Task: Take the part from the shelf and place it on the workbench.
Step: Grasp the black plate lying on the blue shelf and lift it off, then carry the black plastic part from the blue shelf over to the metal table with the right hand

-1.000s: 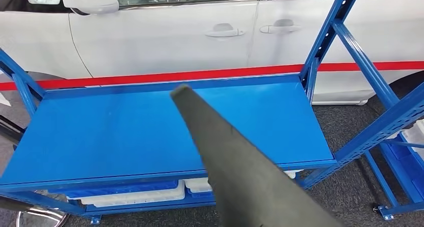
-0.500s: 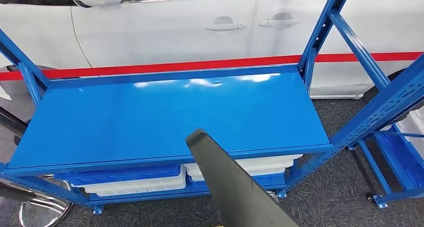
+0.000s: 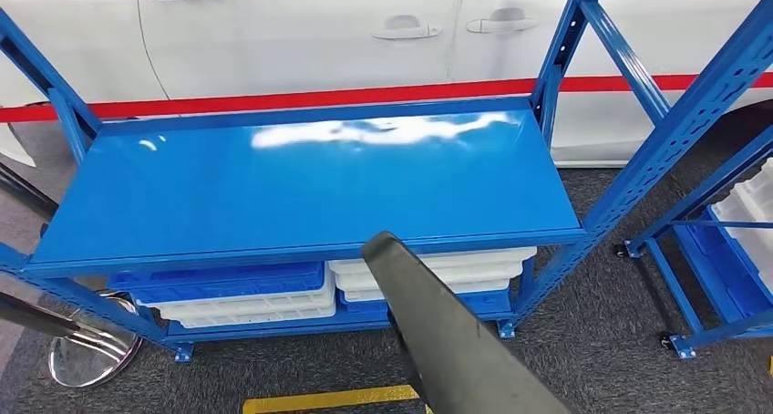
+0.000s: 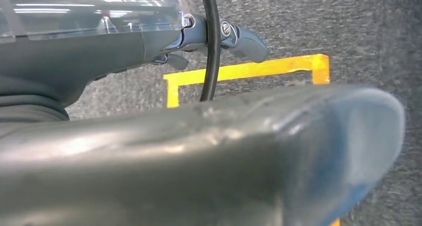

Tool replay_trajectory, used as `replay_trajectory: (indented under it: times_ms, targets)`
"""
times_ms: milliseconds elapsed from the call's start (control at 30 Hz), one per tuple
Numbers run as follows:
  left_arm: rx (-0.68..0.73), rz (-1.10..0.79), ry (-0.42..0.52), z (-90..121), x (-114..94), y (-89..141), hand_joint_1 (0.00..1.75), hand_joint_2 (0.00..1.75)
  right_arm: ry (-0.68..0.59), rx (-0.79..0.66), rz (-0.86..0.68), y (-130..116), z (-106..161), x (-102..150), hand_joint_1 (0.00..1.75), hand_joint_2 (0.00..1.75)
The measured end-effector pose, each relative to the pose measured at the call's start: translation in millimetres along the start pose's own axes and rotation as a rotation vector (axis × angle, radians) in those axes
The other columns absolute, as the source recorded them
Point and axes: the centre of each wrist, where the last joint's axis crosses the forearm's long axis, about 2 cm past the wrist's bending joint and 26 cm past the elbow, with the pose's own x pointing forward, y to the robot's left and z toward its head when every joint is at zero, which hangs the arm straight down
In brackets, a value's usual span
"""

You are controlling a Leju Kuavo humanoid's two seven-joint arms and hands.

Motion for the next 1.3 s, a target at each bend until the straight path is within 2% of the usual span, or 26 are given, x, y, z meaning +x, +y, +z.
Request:
replay_trajectory:
  times_ms: [1300]
  targets:
    - [-0.001,-0.019,0.008,-2.2,-1.5,9.5,0.00,0.00,0.035,-0.025,-0.045,-1.4,1.7,0.7,1.75,1.75]
